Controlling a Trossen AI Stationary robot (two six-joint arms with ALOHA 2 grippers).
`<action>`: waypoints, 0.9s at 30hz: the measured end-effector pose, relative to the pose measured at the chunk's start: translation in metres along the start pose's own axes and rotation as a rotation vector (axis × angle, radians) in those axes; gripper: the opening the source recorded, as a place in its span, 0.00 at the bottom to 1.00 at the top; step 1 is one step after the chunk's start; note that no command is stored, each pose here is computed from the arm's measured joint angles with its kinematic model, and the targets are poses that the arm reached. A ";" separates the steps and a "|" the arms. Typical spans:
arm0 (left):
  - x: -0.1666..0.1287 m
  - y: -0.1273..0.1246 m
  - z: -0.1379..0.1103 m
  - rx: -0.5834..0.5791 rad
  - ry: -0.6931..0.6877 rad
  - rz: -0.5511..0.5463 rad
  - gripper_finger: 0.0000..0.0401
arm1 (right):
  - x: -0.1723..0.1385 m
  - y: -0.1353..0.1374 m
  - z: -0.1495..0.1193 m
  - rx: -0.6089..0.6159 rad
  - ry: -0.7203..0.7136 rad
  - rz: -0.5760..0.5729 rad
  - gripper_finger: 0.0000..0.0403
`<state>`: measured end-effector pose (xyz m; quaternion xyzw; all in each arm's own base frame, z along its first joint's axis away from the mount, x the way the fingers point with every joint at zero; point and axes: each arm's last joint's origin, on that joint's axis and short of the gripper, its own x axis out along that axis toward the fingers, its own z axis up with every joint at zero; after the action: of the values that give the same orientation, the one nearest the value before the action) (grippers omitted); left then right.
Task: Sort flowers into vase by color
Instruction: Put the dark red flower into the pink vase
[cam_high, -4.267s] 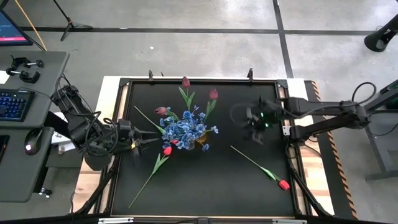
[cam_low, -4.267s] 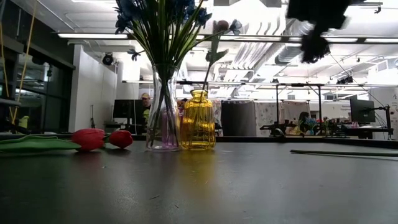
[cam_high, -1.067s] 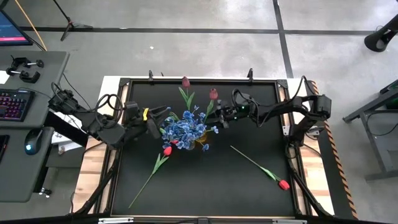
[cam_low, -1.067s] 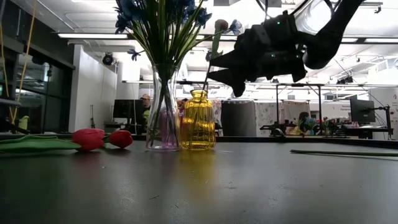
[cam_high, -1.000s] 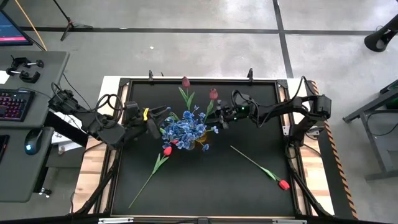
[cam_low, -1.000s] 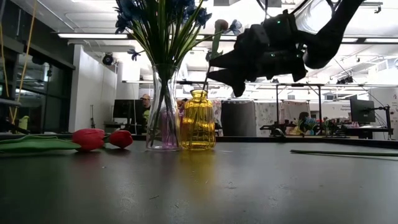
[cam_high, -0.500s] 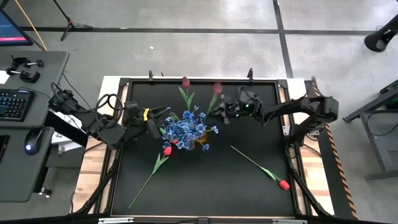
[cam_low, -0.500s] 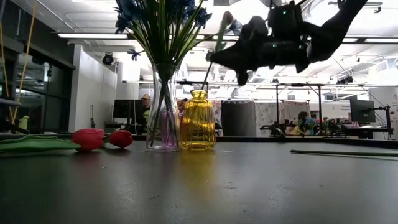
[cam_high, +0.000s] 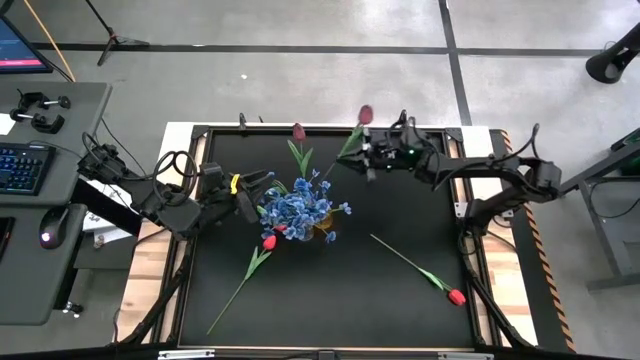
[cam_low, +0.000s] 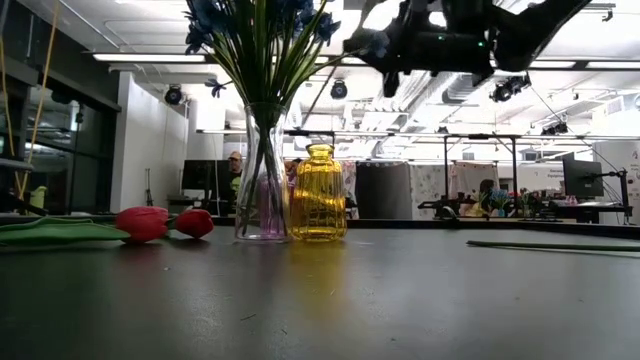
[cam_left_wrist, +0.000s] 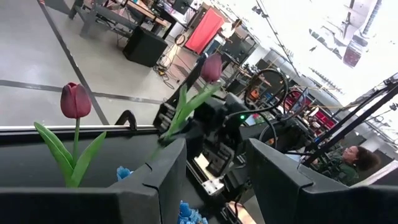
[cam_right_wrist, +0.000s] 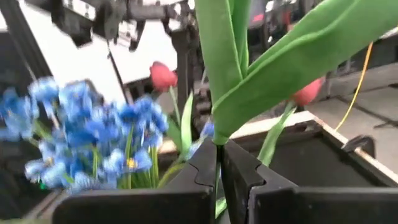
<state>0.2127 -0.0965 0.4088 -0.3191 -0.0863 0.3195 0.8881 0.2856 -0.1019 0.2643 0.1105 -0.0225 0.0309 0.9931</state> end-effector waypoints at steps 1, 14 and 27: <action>0.000 0.000 0.000 0.000 0.000 0.000 0.39 | 0.004 0.001 -0.002 -0.007 0.018 0.007 0.00; 0.000 0.000 0.000 -0.019 0.000 0.000 0.39 | 0.038 -0.008 -0.028 -0.009 0.107 0.013 0.00; 0.000 0.000 0.000 0.001 -0.003 0.003 0.39 | 0.046 -0.005 -0.045 -0.025 0.150 0.025 0.00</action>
<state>0.2126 -0.0964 0.4088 -0.3183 -0.0871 0.3214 0.8876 0.3335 -0.0942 0.2222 0.0952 0.0504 0.0514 0.9928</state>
